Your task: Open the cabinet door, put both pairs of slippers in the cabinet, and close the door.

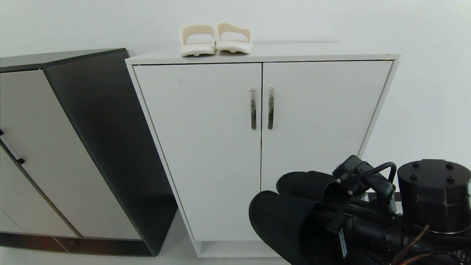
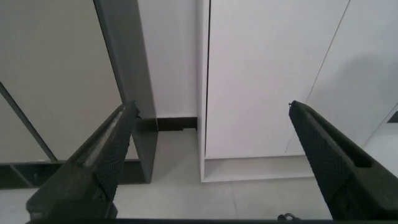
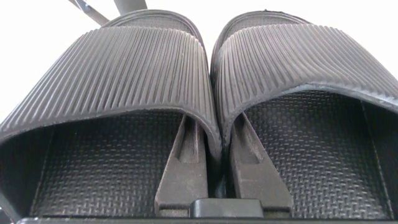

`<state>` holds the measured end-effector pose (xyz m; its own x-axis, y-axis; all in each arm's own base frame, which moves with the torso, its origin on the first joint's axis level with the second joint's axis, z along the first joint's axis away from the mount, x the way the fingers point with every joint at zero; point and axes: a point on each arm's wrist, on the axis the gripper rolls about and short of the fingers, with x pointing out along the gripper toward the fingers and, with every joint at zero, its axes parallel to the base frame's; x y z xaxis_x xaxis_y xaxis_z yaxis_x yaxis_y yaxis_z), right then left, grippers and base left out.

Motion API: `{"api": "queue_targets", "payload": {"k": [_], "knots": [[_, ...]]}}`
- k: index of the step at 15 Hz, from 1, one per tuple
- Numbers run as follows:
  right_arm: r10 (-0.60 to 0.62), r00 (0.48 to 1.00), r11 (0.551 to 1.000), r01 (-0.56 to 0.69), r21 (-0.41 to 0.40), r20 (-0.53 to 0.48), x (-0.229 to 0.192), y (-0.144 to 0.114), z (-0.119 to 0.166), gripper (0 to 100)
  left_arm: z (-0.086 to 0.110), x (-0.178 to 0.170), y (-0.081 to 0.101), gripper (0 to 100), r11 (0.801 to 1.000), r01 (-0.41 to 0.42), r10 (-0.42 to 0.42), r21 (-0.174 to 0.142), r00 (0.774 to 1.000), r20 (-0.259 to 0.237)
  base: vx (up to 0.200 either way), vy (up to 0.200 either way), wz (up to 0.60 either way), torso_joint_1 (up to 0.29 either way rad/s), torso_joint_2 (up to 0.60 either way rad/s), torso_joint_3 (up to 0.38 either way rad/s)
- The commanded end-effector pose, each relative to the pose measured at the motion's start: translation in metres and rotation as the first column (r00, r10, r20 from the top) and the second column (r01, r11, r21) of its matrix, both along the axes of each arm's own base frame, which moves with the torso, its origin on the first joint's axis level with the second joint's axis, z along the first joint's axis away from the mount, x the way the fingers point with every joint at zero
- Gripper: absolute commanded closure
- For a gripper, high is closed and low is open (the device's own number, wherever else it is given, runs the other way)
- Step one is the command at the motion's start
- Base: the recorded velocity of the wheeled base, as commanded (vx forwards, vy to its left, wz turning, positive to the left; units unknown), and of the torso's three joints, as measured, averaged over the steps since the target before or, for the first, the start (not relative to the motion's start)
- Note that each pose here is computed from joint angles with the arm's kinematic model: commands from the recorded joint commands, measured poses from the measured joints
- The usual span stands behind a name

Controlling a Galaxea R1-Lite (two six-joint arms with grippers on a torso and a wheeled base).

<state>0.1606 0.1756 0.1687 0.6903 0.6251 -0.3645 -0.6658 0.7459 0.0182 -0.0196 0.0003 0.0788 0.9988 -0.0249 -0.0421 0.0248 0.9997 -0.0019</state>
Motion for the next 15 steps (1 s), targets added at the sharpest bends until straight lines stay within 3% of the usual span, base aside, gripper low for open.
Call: {"api": "queue_targets", "payload": {"k": [1,2,4,5,6,8,10,13,15], "knots": [[0.001,1.000,1.000,-0.001,-0.005,-0.005,0.001,0.001,-0.002,100,0.035,0.008,0.000,0,0.999,0.022,-0.024,-0.049,0.999,-0.033,0.000,0.000,0.00,0.000,0.00,0.000],[0.001,1.000,1.000,-0.001,-0.005,-0.005,0.001,0.001,-0.002,100,0.053,0.013,-0.001,0,0.996,0.065,-0.068,-0.064,0.997,-0.041,0.000,0.000,0.00,0.000,0.00,0.000],[0.000,1.000,1.000,0.000,-0.006,-0.004,0.001,0.001,-0.002,100,0.069,0.037,-0.004,0,0.985,0.153,-0.163,-0.075,0.974,-0.158,0.000,0.000,0.00,0.000,0.00,0.000],[-0.002,1.000,1.000,0.002,-0.005,-0.003,0.001,0.000,-0.001,100,0.076,0.052,-0.005,0,0.983,0.169,-0.179,-0.065,0.963,-0.200,0.000,0.000,0.00,0.000,0.00,0.000],[-0.002,1.000,1.000,0.002,-0.002,-0.001,0.001,0.000,-0.001,100,0.086,0.077,-0.009,0,0.966,0.245,-0.256,-0.078,0.942,-0.216,0.000,0.000,0.00,0.000,0.00,0.000],[-0.005,1.000,1.000,0.005,0.000,-0.001,0.001,0.000,0.000,100,0.103,0.112,-0.019,0,0.884,0.456,-0.467,-0.105,0.870,-0.156,0.000,0.000,0.00,0.000,0.00,0.000],[-0.006,1.000,1.000,0.006,-0.001,-0.003,0.001,-0.001,-0.001,100,0.120,0.148,-0.034,0,0.822,0.559,-0.569,-0.107,0.812,-0.129,0.000,0.000,0.00,0.000,0.00,0.000],[-0.003,1.000,1.000,0.003,-0.004,-0.002,0.002,0.000,-0.001,100,0.133,0.196,-0.065,0,0.767,0.634,-0.641,-0.097,0.759,-0.114,0.000,0.000,0.00,0.000,0.00,0.000],[-0.004,1.000,1.000,0.004,-0.004,-0.004,0.002,0.000,-0.002,100,0.136,0.202,-0.094,0,0.687,0.716,-0.727,-0.127,0.679,-0.100,0.000,0.000,0.00,0.000,0.00,0.000]]}}
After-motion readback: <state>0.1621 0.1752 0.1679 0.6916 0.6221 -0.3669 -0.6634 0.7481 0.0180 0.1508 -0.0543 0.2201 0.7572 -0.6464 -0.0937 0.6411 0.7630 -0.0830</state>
